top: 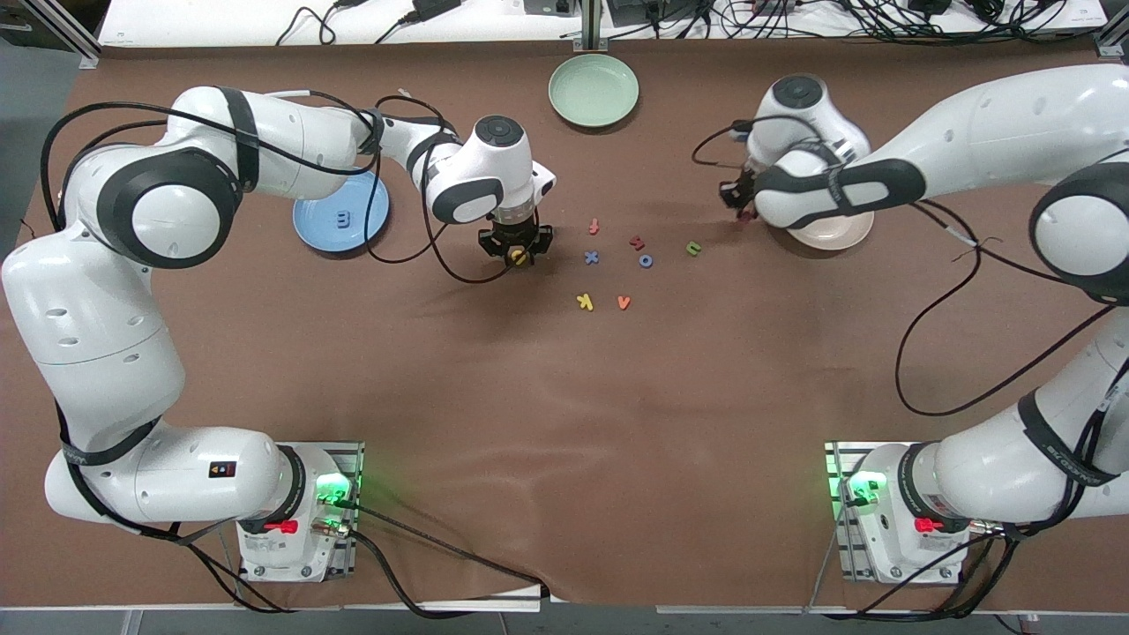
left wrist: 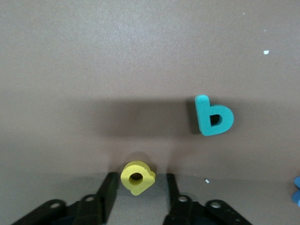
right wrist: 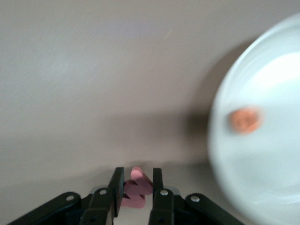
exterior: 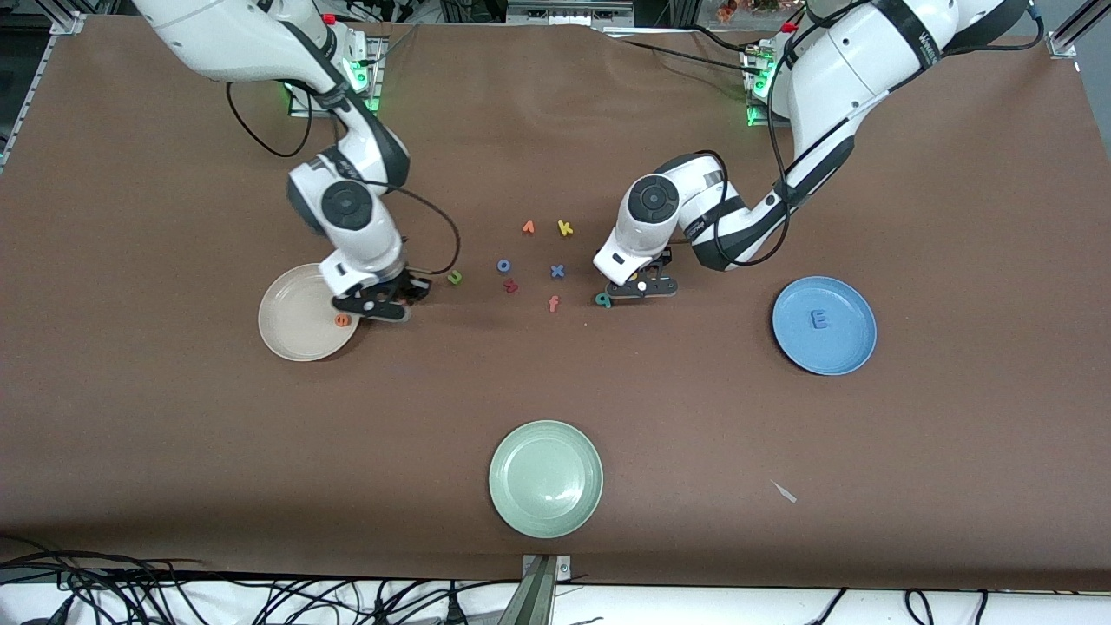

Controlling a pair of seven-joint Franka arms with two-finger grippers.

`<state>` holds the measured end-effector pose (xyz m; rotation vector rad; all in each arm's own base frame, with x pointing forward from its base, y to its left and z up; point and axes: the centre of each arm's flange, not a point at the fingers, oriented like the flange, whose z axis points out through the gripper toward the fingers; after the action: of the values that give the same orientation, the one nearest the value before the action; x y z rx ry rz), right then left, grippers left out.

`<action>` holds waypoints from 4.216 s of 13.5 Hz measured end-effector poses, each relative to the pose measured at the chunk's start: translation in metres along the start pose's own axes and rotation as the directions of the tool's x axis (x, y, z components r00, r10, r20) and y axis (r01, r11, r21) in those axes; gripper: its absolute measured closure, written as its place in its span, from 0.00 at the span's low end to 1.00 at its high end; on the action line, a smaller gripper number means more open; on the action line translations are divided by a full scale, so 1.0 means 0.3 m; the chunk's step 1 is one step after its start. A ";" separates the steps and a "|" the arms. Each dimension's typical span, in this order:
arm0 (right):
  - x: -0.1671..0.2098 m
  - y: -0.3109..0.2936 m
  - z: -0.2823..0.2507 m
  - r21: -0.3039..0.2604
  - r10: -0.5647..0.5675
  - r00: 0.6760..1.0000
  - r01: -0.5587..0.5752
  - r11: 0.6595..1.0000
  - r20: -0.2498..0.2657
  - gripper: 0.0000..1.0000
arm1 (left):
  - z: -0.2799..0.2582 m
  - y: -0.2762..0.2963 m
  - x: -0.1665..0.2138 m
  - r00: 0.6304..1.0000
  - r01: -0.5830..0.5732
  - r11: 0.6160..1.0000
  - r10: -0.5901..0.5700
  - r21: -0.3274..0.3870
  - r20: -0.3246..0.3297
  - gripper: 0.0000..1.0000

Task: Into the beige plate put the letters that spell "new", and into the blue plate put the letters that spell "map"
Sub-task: 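Drop the pink letter on the cream plate while the left drops yellow, then grasp the green letter with the right gripper while the left grasps teal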

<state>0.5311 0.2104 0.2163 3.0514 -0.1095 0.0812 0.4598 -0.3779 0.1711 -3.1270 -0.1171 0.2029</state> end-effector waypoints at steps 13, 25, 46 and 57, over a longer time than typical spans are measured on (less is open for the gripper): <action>-0.053 0.286 0.007 -0.016 -0.175 0.984 0.175 0.984 -0.033 0.41 | -0.075 -0.102 0.137 0.999 -0.020 0.989 0.015 0.144 0.038 0.68; -0.221 -0.293 -0.072 0.086 0.118 0.993 -0.117 0.989 -0.011 0.31 | -0.245 -0.956 0.501 0.938 -0.303 0.944 0.272 0.131 0.216 0.68; -0.290 -0.354 0.093 0.084 0.135 0.990 -0.132 0.988 -0.031 0.62 | -0.178 0.081 0.183 0.962 0.273 0.959 -0.272 -0.081 0.022 0.00; 0.044 0.140 -0.176 -0.015 -0.141 0.990 0.141 0.990 0.001 0.70 | -0.035 0.175 0.170 0.943 0.331 0.943 -0.331 -0.040 -0.015 0.40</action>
<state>0.5384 0.1726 0.2732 3.0332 0.1056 0.0711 0.5154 -0.4266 0.1744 -3.0782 -0.6470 0.1638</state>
